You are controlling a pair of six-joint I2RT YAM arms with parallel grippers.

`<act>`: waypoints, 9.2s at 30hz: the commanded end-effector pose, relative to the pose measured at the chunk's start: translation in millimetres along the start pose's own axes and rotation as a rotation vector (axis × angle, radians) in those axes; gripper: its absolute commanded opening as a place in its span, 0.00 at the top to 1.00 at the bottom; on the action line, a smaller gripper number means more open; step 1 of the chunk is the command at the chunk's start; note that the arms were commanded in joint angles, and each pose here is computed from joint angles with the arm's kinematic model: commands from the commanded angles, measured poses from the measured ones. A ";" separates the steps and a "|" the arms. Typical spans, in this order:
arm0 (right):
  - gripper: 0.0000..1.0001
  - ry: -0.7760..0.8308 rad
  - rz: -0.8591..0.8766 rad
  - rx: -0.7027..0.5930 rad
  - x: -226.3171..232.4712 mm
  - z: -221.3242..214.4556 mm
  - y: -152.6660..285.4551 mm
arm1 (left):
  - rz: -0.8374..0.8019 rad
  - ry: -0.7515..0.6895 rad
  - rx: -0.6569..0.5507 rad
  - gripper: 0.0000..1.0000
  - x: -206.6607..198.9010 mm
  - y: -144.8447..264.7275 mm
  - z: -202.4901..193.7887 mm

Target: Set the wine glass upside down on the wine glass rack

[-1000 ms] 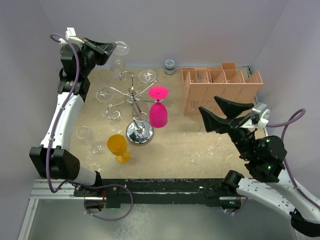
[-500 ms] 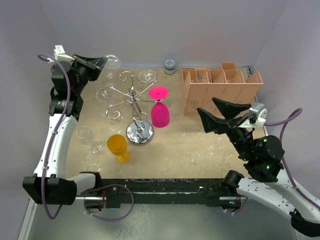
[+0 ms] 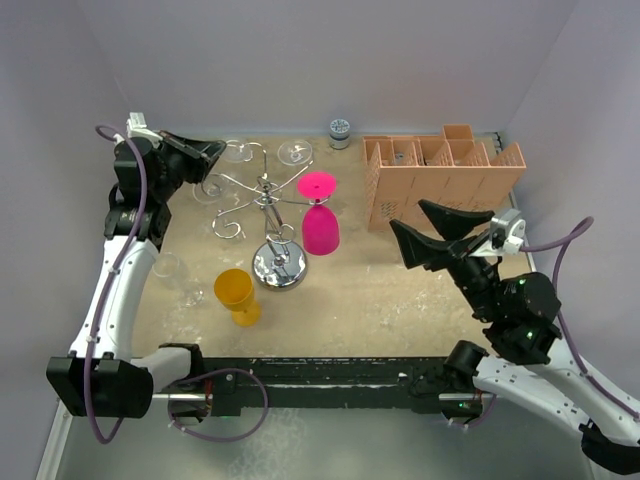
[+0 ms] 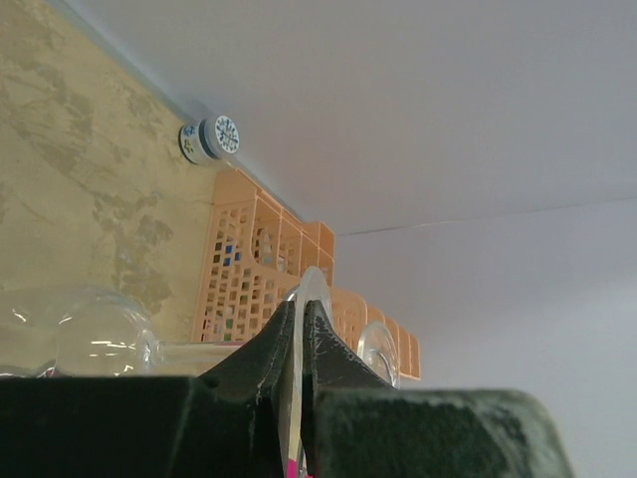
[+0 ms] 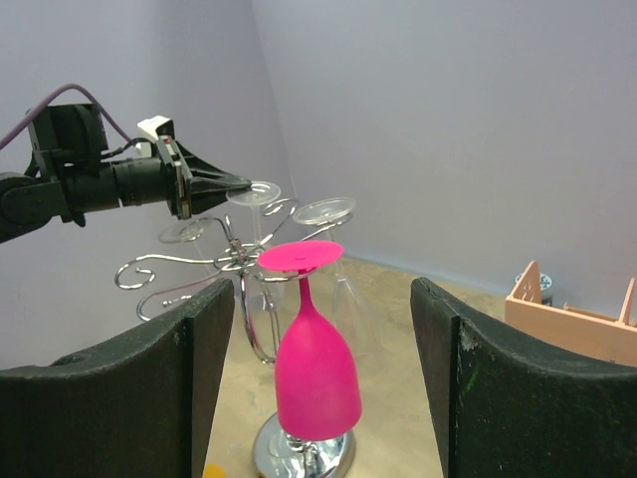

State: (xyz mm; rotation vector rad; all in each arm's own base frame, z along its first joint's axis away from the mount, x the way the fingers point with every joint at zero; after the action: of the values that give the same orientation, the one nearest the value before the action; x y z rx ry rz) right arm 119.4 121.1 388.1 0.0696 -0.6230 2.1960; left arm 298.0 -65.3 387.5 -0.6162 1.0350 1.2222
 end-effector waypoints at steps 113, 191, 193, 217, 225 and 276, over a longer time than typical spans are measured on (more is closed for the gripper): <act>0.27 -0.068 0.014 -0.064 5.4 9.0 -5.3 | 0.031 -0.269 0.012 0.89 -38.4 -5.1 3.6; 0.33 -0.347 -0.467 0.135 -11.1 -8.7 -17.4 | 0.942 -0.504 0.038 0.62 132.8 120.1 -43.3; 0.33 -0.338 -0.474 0.116 -13.1 -4.9 -13.9 | 0.967 -0.506 0.047 0.63 140.0 118.5 -46.0; 0.34 -0.350 -0.446 0.058 -10.5 1.9 -21.9 | 0.939 -0.522 -0.039 1.00 145.1 121.6 -44.2; 0.34 -0.365 -0.428 0.048 -7.6 0.9 -28.3 | 0.871 -0.519 -0.226 1.00 102.7 149.4 -18.5; 0.35 -0.964 0.087 -0.143 62.1 12.5 -114.1 | -0.843 0.155 -0.186 1.00 -149.9 137.3 17.1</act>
State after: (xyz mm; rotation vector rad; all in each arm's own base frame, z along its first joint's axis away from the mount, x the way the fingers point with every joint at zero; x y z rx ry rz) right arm 165.0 226.9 428.4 1.0093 -1.0901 2.1556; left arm 201.0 -81.4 509.9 -1.0531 0.7886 0.7360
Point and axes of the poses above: each gripper's point midway between its finger pads, its own y axis back along the fingers, its own x axis along the line the jaws close on, z = x × y, the point moved 9 cm from there along y, back along the fingers, and after that the axes turned 4 degrees about -y, right-handed, at the moved point
